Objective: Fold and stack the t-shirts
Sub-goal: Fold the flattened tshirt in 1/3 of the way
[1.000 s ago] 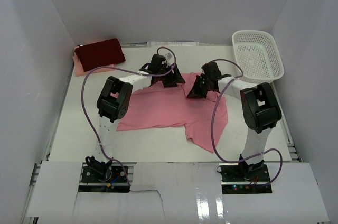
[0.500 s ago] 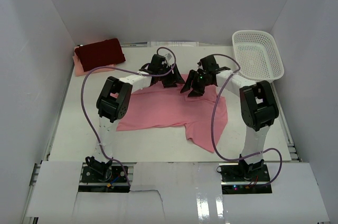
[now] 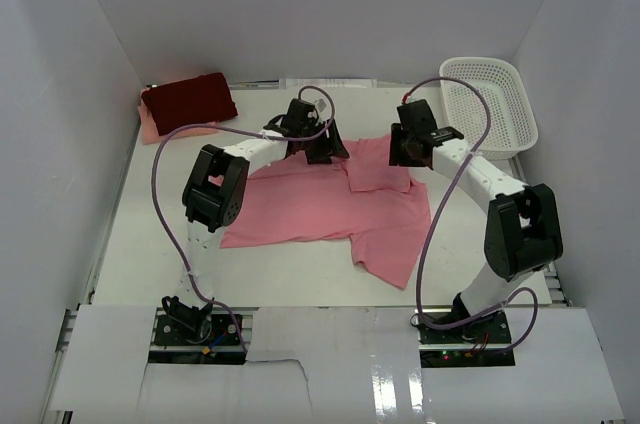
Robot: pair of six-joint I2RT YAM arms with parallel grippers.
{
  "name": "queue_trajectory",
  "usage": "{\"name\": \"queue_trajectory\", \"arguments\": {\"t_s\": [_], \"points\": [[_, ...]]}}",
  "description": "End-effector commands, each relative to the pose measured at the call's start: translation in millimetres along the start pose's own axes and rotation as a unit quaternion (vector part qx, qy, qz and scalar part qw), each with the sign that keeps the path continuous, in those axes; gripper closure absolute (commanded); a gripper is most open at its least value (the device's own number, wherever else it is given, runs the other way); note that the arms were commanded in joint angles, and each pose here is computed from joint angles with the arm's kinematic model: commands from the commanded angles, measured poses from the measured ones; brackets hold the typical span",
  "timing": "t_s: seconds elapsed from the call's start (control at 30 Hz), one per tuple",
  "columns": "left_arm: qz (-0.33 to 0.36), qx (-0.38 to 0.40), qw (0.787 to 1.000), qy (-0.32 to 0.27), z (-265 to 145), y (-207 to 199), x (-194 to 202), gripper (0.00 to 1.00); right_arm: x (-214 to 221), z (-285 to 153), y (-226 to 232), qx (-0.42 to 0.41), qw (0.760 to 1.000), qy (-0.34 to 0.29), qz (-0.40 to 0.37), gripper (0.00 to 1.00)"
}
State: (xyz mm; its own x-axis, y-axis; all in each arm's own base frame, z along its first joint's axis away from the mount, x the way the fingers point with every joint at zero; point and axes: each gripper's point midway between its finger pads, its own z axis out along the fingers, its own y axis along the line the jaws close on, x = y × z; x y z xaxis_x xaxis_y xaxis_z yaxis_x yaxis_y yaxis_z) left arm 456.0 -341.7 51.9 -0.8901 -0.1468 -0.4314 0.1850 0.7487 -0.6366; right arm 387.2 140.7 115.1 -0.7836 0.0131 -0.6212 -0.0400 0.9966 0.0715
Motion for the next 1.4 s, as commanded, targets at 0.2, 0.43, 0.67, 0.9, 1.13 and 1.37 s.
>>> {"name": "queue_trajectory", "arguments": {"t_s": [0.2,0.43,0.67,0.9,1.13,1.37], "points": [[0.039,-0.008,0.999,-0.025,-37.1,-26.8,-30.0,0.27,-71.9,66.5,-47.2,0.076,0.996,-0.047,-0.012,0.55],[0.036,0.003,0.999,-0.017,-62.6,-34.3,-16.9,0.26,-105.9,106.9,-70.1,0.057,0.997,-0.052,0.018,0.56],[0.016,-0.028,0.998,-0.05,-108.5,4.7,-33.6,0.24,-119.9,122.5,-67.7,-0.007,0.997,-0.052,0.056,0.55],[-0.021,-0.049,0.997,-0.052,-124.9,52.4,-39.8,0.24,-123.0,126.2,-48.9,-0.06,0.995,-0.048,0.067,0.52],[-0.033,-0.074,0.996,-0.043,-123.6,82.7,-41.0,0.24,-115.7,137.9,-39.5,-0.087,0.993,-0.034,0.067,0.5],[-0.045,-0.102,0.992,-0.052,-134.7,118.3,-51.7,0.24,-100.3,157.9,-42.3,-0.084,0.995,-0.015,0.048,0.52]]}}
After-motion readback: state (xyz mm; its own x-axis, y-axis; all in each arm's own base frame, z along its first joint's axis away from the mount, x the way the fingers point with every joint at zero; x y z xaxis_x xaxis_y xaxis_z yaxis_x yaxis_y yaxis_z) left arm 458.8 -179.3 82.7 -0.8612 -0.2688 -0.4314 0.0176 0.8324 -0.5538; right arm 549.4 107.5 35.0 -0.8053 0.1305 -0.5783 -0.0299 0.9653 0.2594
